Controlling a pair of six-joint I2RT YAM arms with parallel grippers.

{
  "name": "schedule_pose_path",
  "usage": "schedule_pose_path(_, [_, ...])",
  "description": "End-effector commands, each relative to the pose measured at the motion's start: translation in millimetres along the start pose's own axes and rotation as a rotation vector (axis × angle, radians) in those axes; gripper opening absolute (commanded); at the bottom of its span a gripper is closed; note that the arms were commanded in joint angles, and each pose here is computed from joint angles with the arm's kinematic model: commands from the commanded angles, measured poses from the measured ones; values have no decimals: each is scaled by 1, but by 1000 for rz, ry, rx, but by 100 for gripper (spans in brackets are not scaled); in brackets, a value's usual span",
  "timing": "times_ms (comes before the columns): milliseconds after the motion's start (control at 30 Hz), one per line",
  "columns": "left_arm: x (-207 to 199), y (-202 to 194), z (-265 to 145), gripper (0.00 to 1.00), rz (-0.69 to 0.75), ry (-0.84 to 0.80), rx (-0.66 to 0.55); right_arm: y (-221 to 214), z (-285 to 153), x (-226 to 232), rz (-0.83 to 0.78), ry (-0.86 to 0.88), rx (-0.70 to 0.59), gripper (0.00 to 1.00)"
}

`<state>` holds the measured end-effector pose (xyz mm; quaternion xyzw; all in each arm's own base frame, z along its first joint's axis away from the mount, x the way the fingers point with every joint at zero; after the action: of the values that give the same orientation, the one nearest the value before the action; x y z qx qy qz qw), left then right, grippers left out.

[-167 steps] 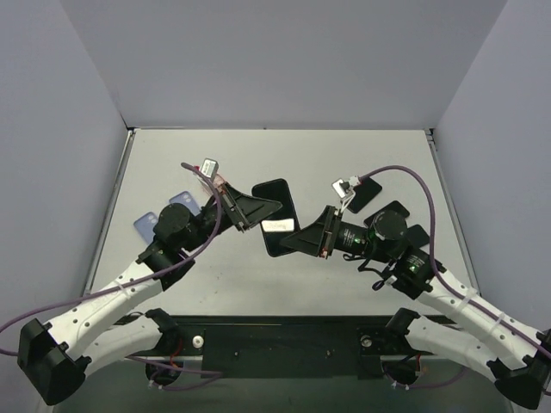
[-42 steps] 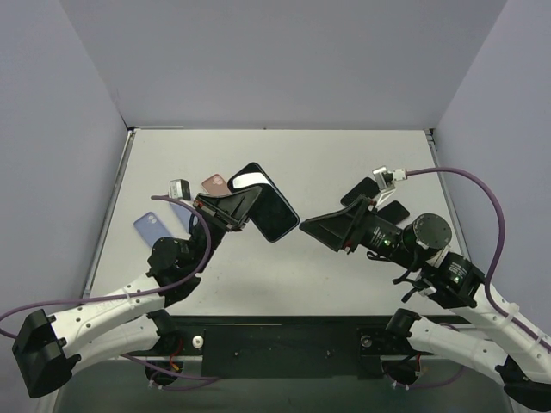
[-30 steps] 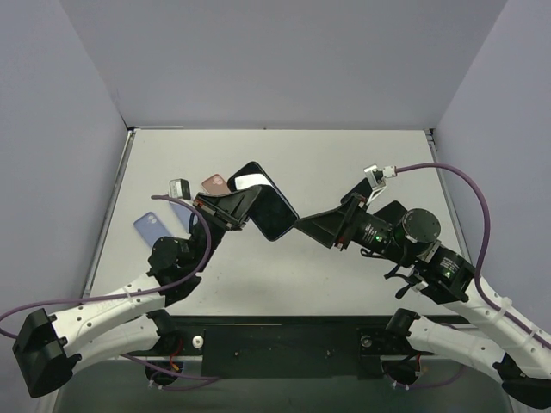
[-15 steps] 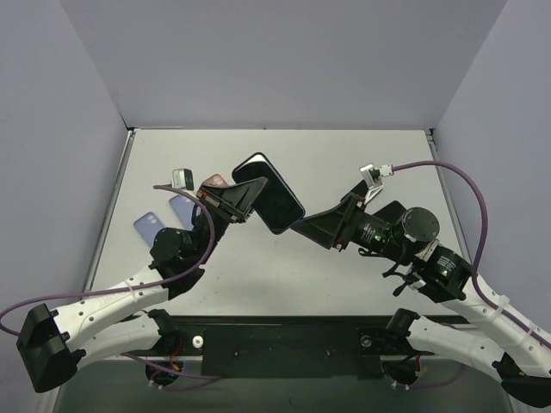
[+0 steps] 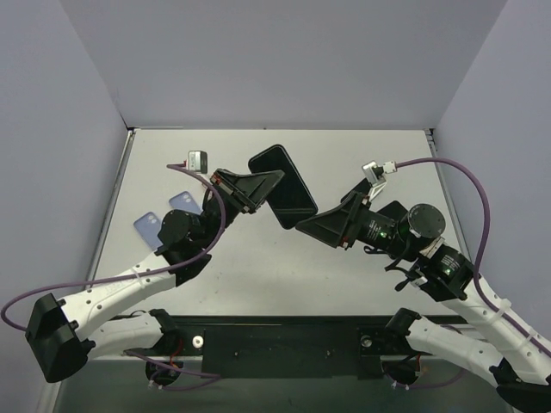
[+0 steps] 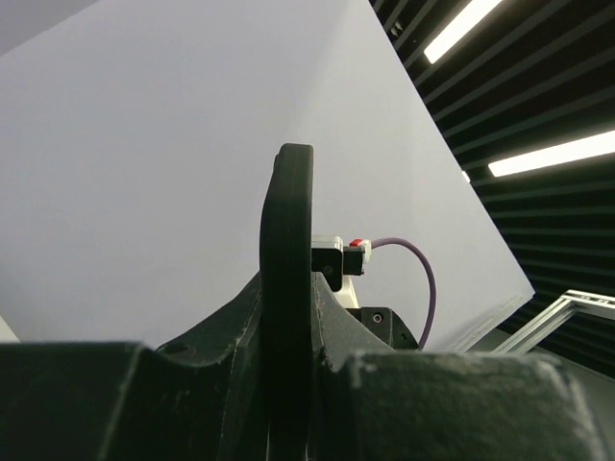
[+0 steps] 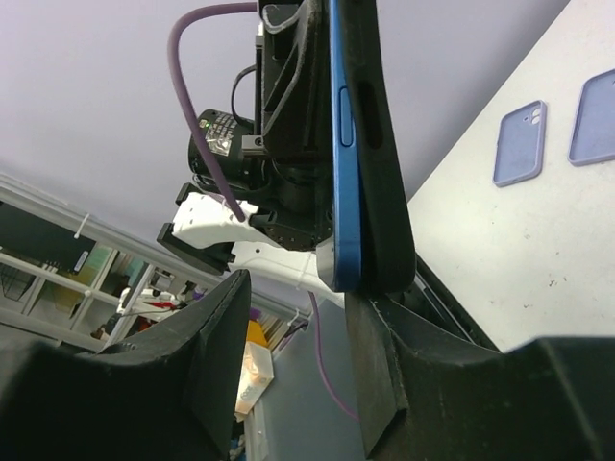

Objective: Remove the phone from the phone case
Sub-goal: Remove the phone case from the phone.

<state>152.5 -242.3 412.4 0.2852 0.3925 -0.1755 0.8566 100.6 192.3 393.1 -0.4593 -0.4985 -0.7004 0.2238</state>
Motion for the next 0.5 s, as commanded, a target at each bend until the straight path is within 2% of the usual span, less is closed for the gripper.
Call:
schedule_pose_path(0, [-35,-18,-5,0,-210,-212,238,26,2,15,-51,50,-131,41])
schedule_pose_path(133, [-26,-24,-9,0,-250,-157,290,34,-5,12,-58,11,-161,41])
schedule_pose_path(300, [-31,-15,-18,0,-155,-107,303,46,-16,5,-54,-39,-190,41])
schedule_pose_path(467, [-40,-8,-16,0,-106,-114,365,43,-10,5,-52,-22,-91,40])
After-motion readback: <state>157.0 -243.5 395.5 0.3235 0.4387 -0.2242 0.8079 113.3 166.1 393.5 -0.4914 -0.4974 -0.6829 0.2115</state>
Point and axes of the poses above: each gripper's point midway between its finger pads, its own z axis out along the fingers, its own x axis along the line the jaws close on, y = z × x, the point moved 9 cm from there along -z, back along the fingers, and after that the axes turned 7 degrees about z, right-handed, at the moved point
